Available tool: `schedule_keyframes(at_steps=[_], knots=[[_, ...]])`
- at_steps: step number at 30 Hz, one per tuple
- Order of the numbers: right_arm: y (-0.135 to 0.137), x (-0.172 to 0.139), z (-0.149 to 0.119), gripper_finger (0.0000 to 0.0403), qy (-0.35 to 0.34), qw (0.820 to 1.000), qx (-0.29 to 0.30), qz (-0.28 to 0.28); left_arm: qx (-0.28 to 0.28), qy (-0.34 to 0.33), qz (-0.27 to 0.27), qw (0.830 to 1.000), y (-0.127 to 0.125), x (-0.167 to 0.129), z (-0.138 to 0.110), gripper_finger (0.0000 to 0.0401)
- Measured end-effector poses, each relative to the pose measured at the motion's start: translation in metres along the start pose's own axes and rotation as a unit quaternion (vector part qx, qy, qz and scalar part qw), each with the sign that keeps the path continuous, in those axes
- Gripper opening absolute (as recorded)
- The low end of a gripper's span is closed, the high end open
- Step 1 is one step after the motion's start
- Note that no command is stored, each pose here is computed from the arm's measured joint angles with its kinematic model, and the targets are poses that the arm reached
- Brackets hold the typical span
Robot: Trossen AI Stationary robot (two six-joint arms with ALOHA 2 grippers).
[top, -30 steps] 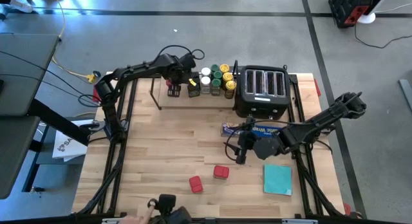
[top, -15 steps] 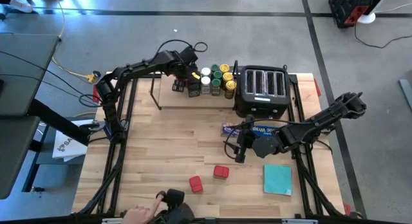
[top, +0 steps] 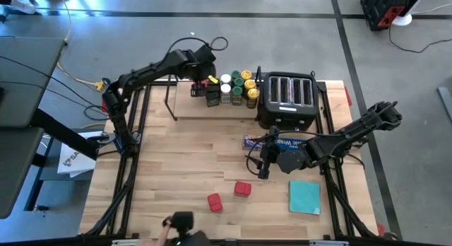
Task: Shelf spices
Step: Put the right red seasoning can on the shelf aligned with the other red seasoning can
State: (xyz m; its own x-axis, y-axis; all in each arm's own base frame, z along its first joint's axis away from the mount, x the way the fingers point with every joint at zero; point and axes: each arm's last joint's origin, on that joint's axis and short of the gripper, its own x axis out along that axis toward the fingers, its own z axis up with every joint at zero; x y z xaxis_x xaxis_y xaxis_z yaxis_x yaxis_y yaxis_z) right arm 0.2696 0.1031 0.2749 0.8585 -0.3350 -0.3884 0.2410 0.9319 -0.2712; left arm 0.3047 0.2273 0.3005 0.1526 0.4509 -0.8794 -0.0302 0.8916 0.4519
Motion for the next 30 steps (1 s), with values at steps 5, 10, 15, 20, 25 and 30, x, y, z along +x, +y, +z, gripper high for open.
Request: schedule_keyframes(at_steps=[5, 10, 15, 20, 25, 30], knots=[[0.000, 0.000, -0.001, 0.0277, 0.003, 1.000, 0.005, 0.000, -0.126, -0.038, 0.014, 0.991, -0.016, -0.056, -0.005, 0.0270], [0.002, 0.000, -0.005, 0.0277, 0.026, 0.998, 0.032, 0.045, -0.171, -0.106, 0.019, 0.979, -0.066, -0.114, -0.007, 0.0269], [0.026, -0.004, -0.011, 0.0277, 0.055, 0.976, 0.021, 0.209, -0.207, -0.164, 0.030, 0.964, -0.123, -0.156, -0.016, 0.0269], [0.061, 0.002, -0.026, 0.0277, 0.063, 0.973, 0.006, 0.224, -0.248, -0.194, 0.044, 0.948, -0.173, -0.169, -0.025, 0.0269], [0.077, 0.022, -0.045, 0.0277, 0.109, 0.968, 0.048, 0.218, -0.268, -0.224, 0.091, 0.933, -0.216, -0.153, -0.024, 0.0269], [0.075, 0.031, -0.048, 0.0277, 0.119, 0.967, 0.056, 0.217, -0.277, -0.275, 0.085, 0.917, -0.256, -0.131, -0.019, 0.0268]])
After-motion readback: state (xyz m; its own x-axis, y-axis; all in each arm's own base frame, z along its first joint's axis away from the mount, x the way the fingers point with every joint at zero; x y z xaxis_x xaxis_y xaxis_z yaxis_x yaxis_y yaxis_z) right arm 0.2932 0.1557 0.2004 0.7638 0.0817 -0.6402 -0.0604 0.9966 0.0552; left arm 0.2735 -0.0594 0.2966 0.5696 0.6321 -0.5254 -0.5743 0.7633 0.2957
